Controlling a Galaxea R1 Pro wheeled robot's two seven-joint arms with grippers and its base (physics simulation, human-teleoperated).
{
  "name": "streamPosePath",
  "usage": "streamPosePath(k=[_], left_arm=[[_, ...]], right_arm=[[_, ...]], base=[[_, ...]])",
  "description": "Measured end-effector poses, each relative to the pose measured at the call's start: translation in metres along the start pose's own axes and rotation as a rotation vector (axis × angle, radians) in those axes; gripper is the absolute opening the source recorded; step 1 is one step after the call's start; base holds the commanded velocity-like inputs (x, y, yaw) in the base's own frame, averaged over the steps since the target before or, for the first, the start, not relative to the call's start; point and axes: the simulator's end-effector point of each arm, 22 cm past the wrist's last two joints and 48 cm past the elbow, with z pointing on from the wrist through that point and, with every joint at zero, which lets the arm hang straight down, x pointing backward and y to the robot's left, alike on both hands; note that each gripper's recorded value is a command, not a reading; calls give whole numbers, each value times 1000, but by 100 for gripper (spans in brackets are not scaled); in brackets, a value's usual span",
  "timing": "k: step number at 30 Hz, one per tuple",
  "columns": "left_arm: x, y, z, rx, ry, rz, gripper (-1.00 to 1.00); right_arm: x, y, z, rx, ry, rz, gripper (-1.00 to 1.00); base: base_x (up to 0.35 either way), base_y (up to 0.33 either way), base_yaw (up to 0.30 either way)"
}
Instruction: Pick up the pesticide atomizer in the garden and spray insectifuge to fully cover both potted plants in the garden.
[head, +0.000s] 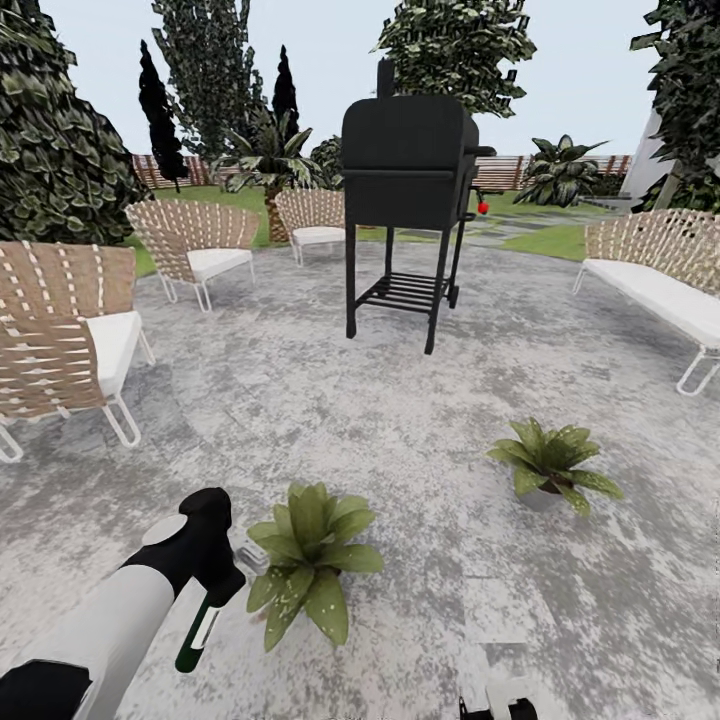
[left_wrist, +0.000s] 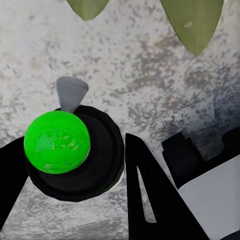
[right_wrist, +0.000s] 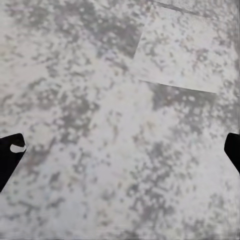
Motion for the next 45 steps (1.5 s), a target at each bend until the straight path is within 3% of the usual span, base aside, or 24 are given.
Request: streamPosePath(k=[11,22,45], left_arm=[[0,0,0,2,-2,-1,-100],[1,0,-1,-2,0,0,-100],[-1,0,-8,-8,-13,-2,-100]], right_arm=[[0,1,0,-1,1,1,100],[-1,0,0,1,-3,0,100],[-7,0,-1,1,-15,0,100]], base=[[134,241,-170],[-121,98,-211],[-20,319,-251]])
